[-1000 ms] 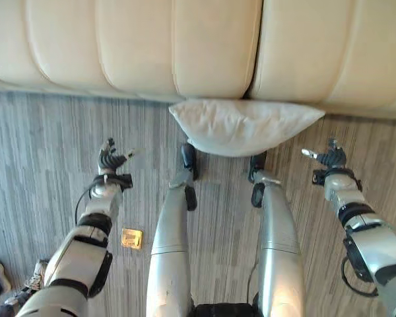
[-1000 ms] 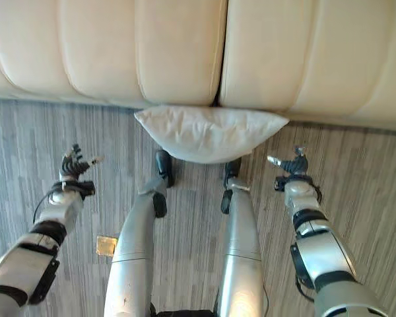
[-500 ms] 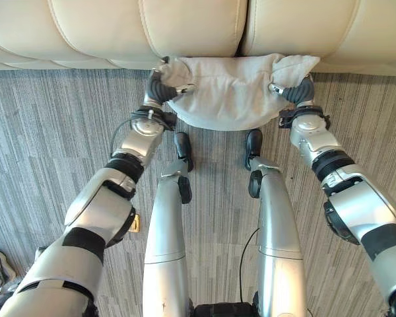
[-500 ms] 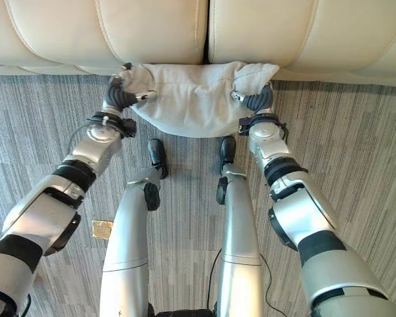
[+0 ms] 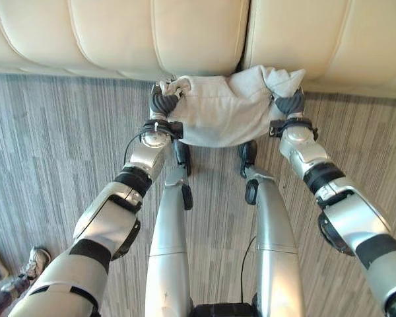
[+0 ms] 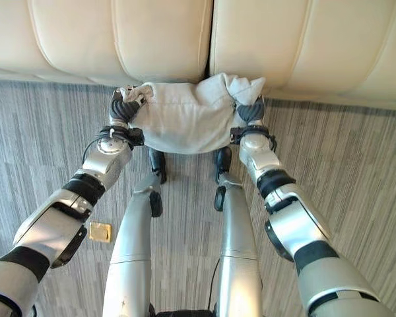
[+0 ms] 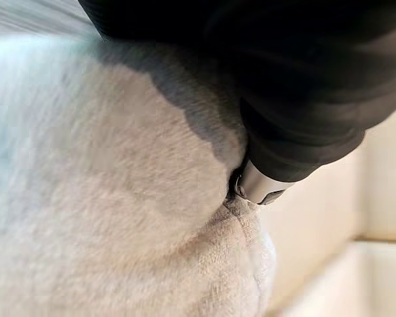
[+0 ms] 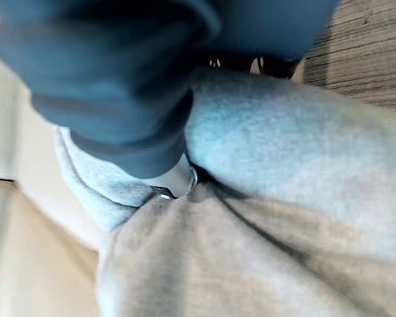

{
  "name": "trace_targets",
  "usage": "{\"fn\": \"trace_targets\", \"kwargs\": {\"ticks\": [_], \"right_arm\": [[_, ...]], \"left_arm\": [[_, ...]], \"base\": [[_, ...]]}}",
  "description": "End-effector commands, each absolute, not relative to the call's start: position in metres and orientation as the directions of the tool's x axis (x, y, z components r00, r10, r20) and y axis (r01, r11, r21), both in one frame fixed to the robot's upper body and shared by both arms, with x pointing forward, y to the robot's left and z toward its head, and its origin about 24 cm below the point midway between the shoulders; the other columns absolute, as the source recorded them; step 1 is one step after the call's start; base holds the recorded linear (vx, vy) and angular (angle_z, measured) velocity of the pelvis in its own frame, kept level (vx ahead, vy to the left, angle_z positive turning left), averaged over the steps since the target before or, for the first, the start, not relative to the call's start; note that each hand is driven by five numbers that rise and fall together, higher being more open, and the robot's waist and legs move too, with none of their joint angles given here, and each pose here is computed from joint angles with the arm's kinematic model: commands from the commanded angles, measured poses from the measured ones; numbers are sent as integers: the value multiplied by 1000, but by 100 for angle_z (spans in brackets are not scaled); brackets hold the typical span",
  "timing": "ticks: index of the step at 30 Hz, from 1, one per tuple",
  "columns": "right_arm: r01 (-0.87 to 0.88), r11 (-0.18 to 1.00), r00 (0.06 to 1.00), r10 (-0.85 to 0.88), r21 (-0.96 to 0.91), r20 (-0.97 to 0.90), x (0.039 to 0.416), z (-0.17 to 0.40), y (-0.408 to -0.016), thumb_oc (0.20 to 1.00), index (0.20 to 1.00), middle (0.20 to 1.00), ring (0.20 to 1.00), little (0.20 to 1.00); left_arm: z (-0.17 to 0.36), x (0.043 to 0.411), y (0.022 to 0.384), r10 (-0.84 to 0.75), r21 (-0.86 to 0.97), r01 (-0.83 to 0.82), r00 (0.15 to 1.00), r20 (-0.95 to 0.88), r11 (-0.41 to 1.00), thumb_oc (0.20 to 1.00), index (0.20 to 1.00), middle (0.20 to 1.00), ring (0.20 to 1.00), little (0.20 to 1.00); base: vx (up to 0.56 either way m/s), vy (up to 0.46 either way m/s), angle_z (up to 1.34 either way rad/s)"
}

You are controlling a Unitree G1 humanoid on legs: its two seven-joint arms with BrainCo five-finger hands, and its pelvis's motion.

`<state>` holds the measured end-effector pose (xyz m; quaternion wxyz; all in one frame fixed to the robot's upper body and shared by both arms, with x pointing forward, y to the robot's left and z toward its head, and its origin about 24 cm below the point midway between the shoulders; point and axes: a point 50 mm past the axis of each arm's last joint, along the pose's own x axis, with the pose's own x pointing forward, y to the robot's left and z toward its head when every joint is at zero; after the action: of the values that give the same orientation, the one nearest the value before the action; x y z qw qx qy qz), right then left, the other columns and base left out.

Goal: Pick up all the scattered cushions and arrange them neatly on the sofa.

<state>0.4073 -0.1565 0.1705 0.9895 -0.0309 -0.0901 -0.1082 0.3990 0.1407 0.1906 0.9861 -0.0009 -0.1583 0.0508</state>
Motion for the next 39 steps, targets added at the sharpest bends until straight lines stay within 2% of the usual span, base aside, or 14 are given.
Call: {"fn": "trace_targets", "kwargs": {"ticks": [1,4,5,11,17,23,30,39], "right_arm": [[-53,999,913,47,4,404,384,187,-95,200,200,200,200,200],[-65,998,912,59,1,406,379,182,-96,200,200,200,200,200],[-105,994,901,99,-9,423,362,169,-99,200,200,200,200,200],[-189,982,893,168,10,417,322,139,-107,200,200,200,200,200],[-271,960,841,270,-67,469,262,133,-135,200,200,200,200,200],[-293,951,826,303,-97,475,244,135,-142,200,200,200,200,200],[-271,953,817,303,-137,490,240,140,-146,200,200,200,200,200],[-224,970,884,243,-95,400,231,121,-168,200,200,200,200,200]], "left_arm": [[209,374,92,-50,-75,102,859,509,992,200,200,200,200,200],[204,369,93,-54,-78,108,858,510,991,200,200,200,200,200],[190,354,97,-73,-88,138,853,516,987,200,200,200,200,200],[146,323,109,-108,-81,161,887,450,984,200,200,200,200,200],[108,271,140,-158,0,171,907,390,985,200,200,200,200,200],[100,253,151,-174,35,173,917,359,984,200,200,200,200,200],[98,250,149,-173,3,183,922,347,983,200,200,200,200,200],[82,244,158,-149,-8,157,952,268,988,200,200,200,200,200]], "base": [[0,0,0],[26,12,-5],[-4,11,-10],[138,13,-8],[300,3,-25],[207,-59,-10],[125,-185,4],[134,-120,14]]}}
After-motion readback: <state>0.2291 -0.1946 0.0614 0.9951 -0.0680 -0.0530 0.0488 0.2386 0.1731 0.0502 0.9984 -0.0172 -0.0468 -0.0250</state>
